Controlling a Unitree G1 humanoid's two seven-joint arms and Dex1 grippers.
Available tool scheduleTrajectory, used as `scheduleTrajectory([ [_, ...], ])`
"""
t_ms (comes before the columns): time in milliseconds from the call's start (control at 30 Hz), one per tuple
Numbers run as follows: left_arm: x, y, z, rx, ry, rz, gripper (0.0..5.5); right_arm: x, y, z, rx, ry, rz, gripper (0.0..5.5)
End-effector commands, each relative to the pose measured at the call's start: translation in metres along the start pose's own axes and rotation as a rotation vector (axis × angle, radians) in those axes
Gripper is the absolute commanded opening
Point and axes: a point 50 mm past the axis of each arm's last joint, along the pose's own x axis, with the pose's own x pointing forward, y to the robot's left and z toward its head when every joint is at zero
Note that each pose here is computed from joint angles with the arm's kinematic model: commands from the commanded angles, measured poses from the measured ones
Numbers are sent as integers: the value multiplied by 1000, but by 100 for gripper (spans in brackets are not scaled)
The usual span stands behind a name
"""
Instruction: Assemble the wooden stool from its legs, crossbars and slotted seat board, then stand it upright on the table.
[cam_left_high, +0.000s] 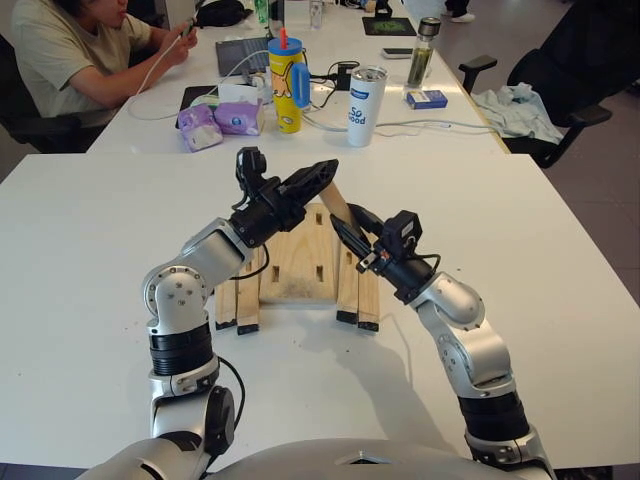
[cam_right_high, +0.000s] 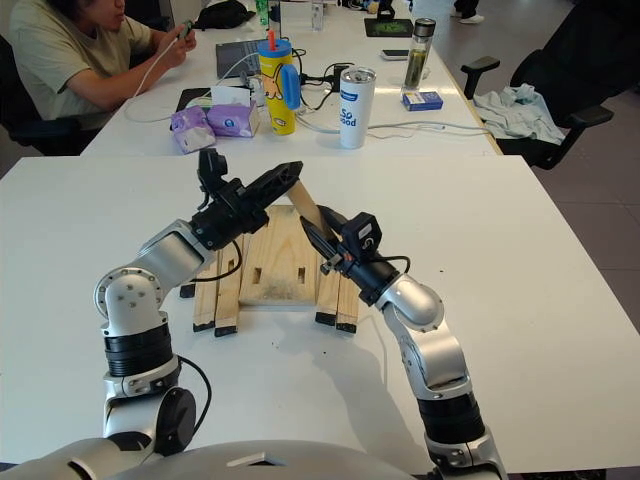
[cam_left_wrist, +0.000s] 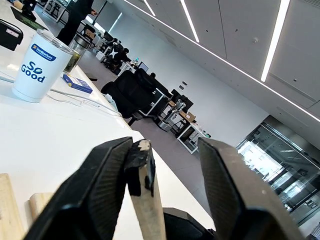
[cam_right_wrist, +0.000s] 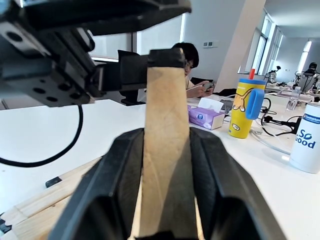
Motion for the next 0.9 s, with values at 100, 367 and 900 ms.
scheduleTrajectory([
  [100,-3,1,0,-28,19,-5,120,-3,1,6,-27,-32,11,131],
  [367,-5,3,3,-40,22,-5,43,-4,-3,9,-21,-51,-10,131],
  [900,-50,35,46,293,-349,478,43,-14,-36,-27,43,185,-226,279],
])
